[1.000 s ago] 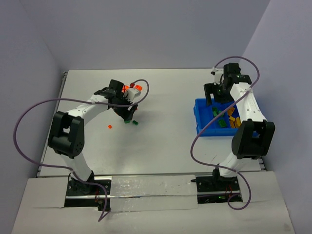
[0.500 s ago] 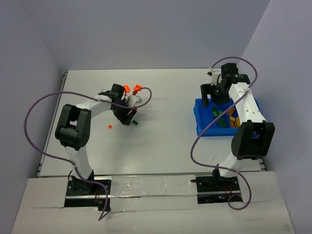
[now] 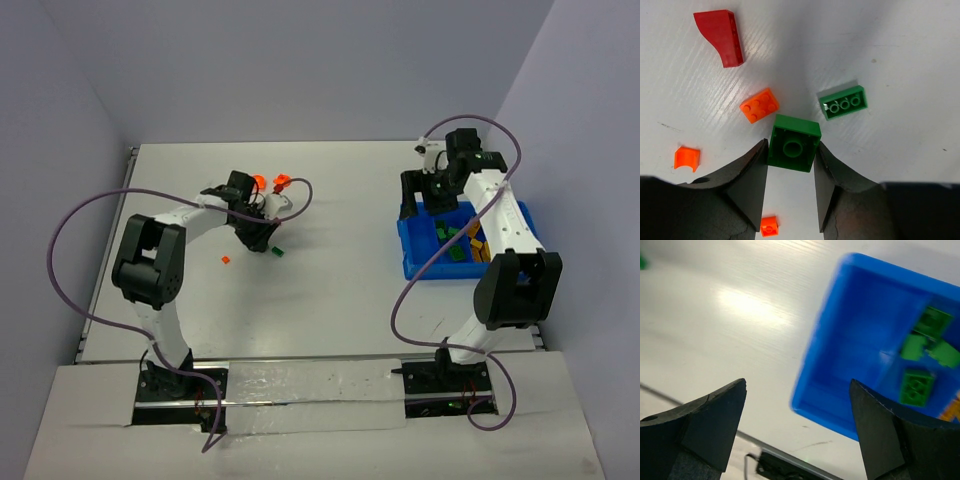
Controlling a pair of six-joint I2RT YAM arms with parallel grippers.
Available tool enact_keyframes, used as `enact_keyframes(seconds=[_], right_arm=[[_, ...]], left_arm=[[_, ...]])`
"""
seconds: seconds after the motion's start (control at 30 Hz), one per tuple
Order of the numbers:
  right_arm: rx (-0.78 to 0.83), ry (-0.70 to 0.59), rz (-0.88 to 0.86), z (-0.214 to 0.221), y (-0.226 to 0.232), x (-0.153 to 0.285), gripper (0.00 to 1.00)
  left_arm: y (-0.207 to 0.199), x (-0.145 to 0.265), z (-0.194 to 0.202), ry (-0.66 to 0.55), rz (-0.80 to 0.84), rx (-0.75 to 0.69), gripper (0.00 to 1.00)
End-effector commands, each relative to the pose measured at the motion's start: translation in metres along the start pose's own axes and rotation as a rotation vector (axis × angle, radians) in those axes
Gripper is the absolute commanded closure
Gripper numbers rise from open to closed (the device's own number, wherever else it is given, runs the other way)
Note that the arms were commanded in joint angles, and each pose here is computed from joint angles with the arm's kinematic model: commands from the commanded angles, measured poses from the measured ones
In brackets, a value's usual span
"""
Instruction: Sort the legos into containers by color
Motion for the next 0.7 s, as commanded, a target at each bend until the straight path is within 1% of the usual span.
enact_keyframes(seconds=[0.0, 0.03, 0.1, 0.13, 0.17, 0.2, 0.27, 0.33, 0.43, 0.53, 0.67], right_arm=[[0.039, -0.225, -0.242, -0.044, 0.07, 0.022, 0.08], [0.028, -0.246, -0.292, -0.047, 0.081, 0.022, 0.08], [-0.025, -0.334, -0.458, -0.064, 0.11, 0.024, 0.03], [-0.041, -0.352, -0.528, -0.066, 0.122, 0.023, 0.0], [-0.051, -0.358, -0.586, -0.067, 0.134, 0.021, 0.0], [-0.055, -0.356, -0.653, -0.069, 0.15, 0.018, 0.0], [-0.044, -0.346, -0.701, -0.073, 0.167, 0.014, 0.0], [-0.03, -0.338, -0.769, -0.08, 0.189, 0.015, 0.0], [-0.048, -0.337, -0.851, -0.091, 0.211, 0.016, 0.0], [-0.027, -0.337, -0.905, -0.094, 0.23, 0.02, 0.0], [-0.007, -0.332, -0.926, -0.094, 0.242, 0.021, 0.0]], left_arm=[[-0.027, 0.068, -0.055, -0.225, 0.073, -0.058, 0.94], [-0.035, 0.08, -0.062, -0.266, 0.093, -0.065, 0.96], [-0.058, 0.119, -0.079, -0.384, 0.129, -0.07, 0.98], [-0.07, 0.132, -0.084, -0.426, 0.156, -0.074, 0.98], [-0.085, 0.141, -0.087, -0.456, 0.182, -0.087, 0.99], [-0.108, 0.15, -0.09, -0.486, 0.215, -0.115, 1.0], [-0.117, 0.16, -0.091, -0.516, 0.206, -0.117, 1.0], [-0.147, 0.166, -0.091, -0.538, 0.235, -0.153, 1.0], [-0.167, 0.179, -0.095, -0.574, 0.257, -0.162, 1.0], [-0.175, 0.182, -0.098, -0.577, 0.262, -0.172, 1.0], [-0.18, 0.184, -0.1, -0.576, 0.27, -0.178, 1.0]])
Point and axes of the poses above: each gripper's point midway between its finger pads, its own x axis back along the fingers, its own y axis along the line the jaws close on, z = x × y, the point moved 2 cm from there along x, back along the fingers, and after that the axes turned 12 degrees about x, right-handed, at the moved point
